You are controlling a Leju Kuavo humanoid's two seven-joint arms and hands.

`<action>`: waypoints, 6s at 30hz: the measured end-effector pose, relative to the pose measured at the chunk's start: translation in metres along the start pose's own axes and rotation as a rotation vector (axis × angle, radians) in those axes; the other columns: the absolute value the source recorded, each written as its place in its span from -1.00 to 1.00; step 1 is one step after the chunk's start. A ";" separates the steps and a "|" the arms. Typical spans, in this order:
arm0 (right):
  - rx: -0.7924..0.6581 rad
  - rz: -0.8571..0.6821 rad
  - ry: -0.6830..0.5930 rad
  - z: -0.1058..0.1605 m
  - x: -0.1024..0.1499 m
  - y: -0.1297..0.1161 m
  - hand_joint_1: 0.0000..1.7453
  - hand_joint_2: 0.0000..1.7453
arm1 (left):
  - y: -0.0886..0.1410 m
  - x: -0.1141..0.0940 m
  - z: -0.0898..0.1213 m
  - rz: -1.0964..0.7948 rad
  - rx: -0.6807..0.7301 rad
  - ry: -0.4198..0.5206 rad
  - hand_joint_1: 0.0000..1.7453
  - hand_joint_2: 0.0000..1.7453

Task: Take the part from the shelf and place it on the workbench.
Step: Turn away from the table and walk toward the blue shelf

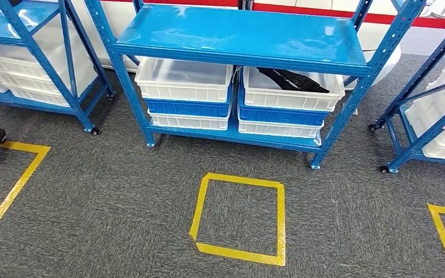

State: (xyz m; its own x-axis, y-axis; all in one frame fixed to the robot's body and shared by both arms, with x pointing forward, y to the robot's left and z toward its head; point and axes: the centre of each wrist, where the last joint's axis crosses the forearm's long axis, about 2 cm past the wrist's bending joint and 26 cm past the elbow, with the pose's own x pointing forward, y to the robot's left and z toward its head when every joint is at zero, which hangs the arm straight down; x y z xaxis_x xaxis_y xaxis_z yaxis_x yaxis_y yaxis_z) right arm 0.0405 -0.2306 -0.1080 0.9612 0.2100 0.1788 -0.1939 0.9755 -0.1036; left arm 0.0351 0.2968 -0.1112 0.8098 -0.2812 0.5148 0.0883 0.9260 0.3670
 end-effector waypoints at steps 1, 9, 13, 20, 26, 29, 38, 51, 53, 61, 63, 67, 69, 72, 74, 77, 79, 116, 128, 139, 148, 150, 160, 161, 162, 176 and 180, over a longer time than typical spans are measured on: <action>-0.005 0.010 -0.005 0.000 0.000 0.000 -1.00 -1.00 | 0.000 0.001 -0.001 0.001 0.000 -0.003 -1.00 -1.00; -0.009 0.030 -0.006 0.000 -0.001 0.000 -1.00 -1.00 | -0.001 0.001 0.000 0.004 0.001 -0.003 -1.00 -1.00; -0.008 0.034 -0.003 0.000 -0.001 0.000 -1.00 -1.00 | -0.001 0.001 0.000 0.005 0.001 -0.002 -1.00 -1.00; -0.005 0.040 -0.004 0.000 -0.001 0.001 -1.00 -1.00 | -0.001 0.001 0.000 0.009 0.000 -0.001 -1.00 -1.00; -0.006 0.049 -0.009 0.000 -0.001 0.001 -1.00 -1.00 | -0.001 0.001 0.000 0.011 -0.004 -0.001 -1.00 -1.00; -0.005 0.052 -0.011 0.000 -0.001 0.001 -1.00 -1.00 | -0.002 0.001 0.000 0.013 -0.008 -0.001 -1.00 -1.00; -0.002 0.058 -0.012 0.000 -0.002 0.001 -1.00 -1.00 | -0.002 0.001 0.000 0.022 -0.026 0.001 -1.00 -1.00; 0.001 0.067 -0.013 0.000 -0.002 0.001 -1.00 -1.00 | -0.003 0.000 0.001 0.022 -0.028 0.019 -1.00 -1.00; 0.000 0.069 -0.015 0.000 -0.001 0.001 -1.00 -1.00 | -0.003 -0.001 0.001 0.021 -0.028 0.021 -1.00 -1.00; 0.001 0.071 -0.017 0.000 -0.002 0.002 -1.00 -1.00 | -0.003 -0.001 0.002 0.021 -0.029 0.024 -1.00 -1.00; 0.000 0.071 -0.018 0.000 -0.001 0.001 -1.00 -1.00 | -0.003 -0.001 0.002 0.021 -0.029 0.025 -1.00 -1.00; 0.000 0.071 -0.017 0.000 -0.002 0.001 -1.00 -1.00 | -0.004 -0.001 0.002 0.022 -0.031 0.024 -1.00 -1.00; 0.000 0.071 -0.017 0.000 -0.002 0.001 -1.00 -1.00 | -0.004 -0.001 0.002 0.021 -0.032 0.026 -1.00 -1.00; 0.001 0.071 -0.017 0.000 -0.002 0.001 -1.00 -1.00 | -0.004 -0.002 0.003 0.020 -0.032 0.030 -1.00 -1.00; 0.003 0.072 -0.017 0.000 -0.002 0.002 -1.00 -1.00 | -0.004 -0.002 0.003 0.019 -0.032 0.030 -1.00 -1.00; 0.003 0.072 -0.019 0.000 -0.001 0.002 -1.00 -1.00 | -0.004 -0.001 0.002 0.019 -0.031 0.027 -1.00 -1.00; 0.003 0.073 -0.020 0.000 -0.001 0.002 -1.00 -1.00 | -0.004 -0.001 0.002 0.019 -0.031 0.027 -1.00 -1.00; 0.010 0.085 -0.025 0.000 -0.002 0.002 -1.00 -1.00 | -0.002 -0.001 0.001 0.013 -0.033 0.029 -1.00 -1.00; 0.009 0.088 -0.029 0.000 -0.002 0.002 -1.00 -1.00 | -0.002 -0.001 0.001 0.019 -0.037 0.042 -1.00 -1.00; 0.013 0.090 -0.034 0.001 -0.001 0.003 -1.00 -1.00 | -0.002 -0.002 0.002 0.018 -0.040 0.056 -1.00 -1.00; 0.013 0.090 -0.033 0.001 -0.001 0.004 -1.00 -1.00 | -0.002 -0.003 0.002 0.018 -0.041 0.058 -1.00 -1.00; 0.013 0.090 -0.034 0.001 -0.001 0.004 -1.00 -1.00 | -0.001 -0.003 0.002 0.017 -0.037 0.058 -1.00 -1.00; 0.011 0.081 -0.026 0.001 -0.003 0.004 -1.00 -1.00 | -0.005 -0.002 0.003 0.008 -0.019 0.054 -1.00 -1.00; 0.011 0.080 -0.027 0.001 -0.002 0.004 -1.00 -1.00 | -0.005 -0.001 0.003 0.008 -0.019 0.054 -1.00 -1.00; 0.011 0.079 -0.027 0.001 -0.002 0.004 -1.00 -1.00 | -0.005 -0.001 0.003 0.008 -0.020 0.053 -1.00 -1.00; 0.012 0.078 -0.030 0.001 -0.002 0.004 -1.00 -1.00 | -0.005 -0.001 0.003 0.004 -0.021 0.052 -1.00 -1.00; 0.012 0.078 -0.031 0.001 -0.002 0.004 -1.00 -1.00 | -0.005 -0.001 0.003 0.003 -0.021 0.051 -1.00 -1.00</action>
State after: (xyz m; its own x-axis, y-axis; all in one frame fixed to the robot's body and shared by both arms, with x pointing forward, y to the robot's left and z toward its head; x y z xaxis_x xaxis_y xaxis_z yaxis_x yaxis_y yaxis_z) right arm 0.0376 -0.2273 -0.1079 0.9366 0.2871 0.2008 -0.2705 0.9568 -0.1064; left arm 0.0322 0.2920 -0.1116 0.8387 -0.2657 0.4753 0.0974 0.9320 0.3492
